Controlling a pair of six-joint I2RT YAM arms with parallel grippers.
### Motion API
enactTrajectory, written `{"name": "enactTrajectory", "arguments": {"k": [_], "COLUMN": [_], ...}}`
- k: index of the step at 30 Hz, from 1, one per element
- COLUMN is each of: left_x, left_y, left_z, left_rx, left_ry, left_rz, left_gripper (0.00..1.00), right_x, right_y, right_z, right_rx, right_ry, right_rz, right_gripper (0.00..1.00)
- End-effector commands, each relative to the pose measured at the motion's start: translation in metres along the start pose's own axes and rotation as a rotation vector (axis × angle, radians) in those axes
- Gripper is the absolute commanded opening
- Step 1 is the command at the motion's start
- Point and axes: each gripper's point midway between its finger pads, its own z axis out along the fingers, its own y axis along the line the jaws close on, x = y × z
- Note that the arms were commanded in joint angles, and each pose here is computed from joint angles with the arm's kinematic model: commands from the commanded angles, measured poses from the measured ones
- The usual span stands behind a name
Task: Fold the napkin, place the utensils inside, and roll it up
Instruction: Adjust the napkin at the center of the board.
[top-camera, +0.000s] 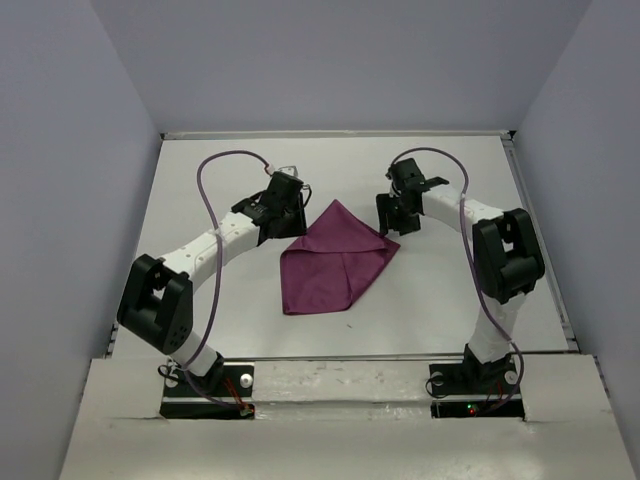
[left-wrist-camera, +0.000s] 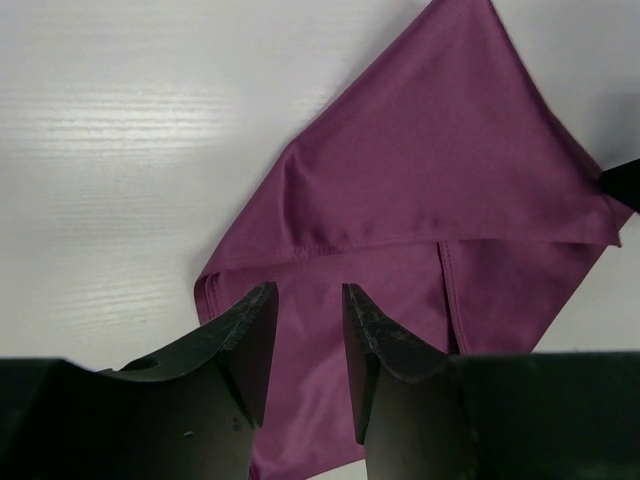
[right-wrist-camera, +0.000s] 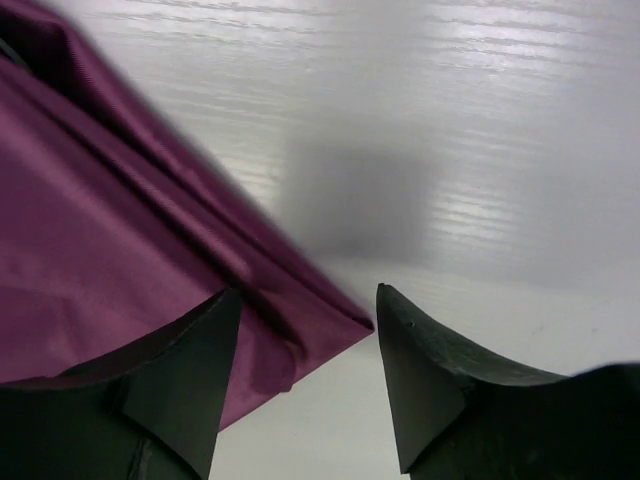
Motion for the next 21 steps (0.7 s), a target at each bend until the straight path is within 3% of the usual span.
{"name": "enactTrajectory", "arguments": {"k": [1, 4, 5, 6, 7, 21], "left_x": [0.027, 0.037, 0.038, 0.039, 0.040, 0.047], "left_y": [0.003, 0.008, 0.007, 0.008, 0.007, 0.003], "left_z": [0.010, 0.013, 0.013, 0.014, 0.014, 0.010], "left_rx": [0.001, -0.006, -0.002, -0.004, -0.001, 0.008], "left_ry": [0.064, 0.079, 0.081, 0.084, 0.086, 0.110], "left_rz": [0.026, 0.024, 0.022, 0.021, 0.021, 0.025], "left_gripper": [0.44, 0.44, 0.44, 0.44, 0.44, 0.43], "right_x": [-0.039, -0.042, -0.039, -0.039, -0.040, -0.006], "right_y": [0.030, 0.035, 0.037, 0.036, 0.038, 0.066], "right_z": [-0.049, -0.069, -0.070, -0.073, -0.076, -0.043], "right_rx": [-0.119, -0.129, -0.130, -0.127, -0.139, -0.237], "right_ry": [-0.203, -0.273, -0.281, -0.290, -0.303, -0.155], "right_rz": [0.075, 0.107, 0.108, 0.118, 0.132, 0.040], "right_gripper": [0.60, 0.45, 0.34, 0.11, 0.03, 0.01]}}
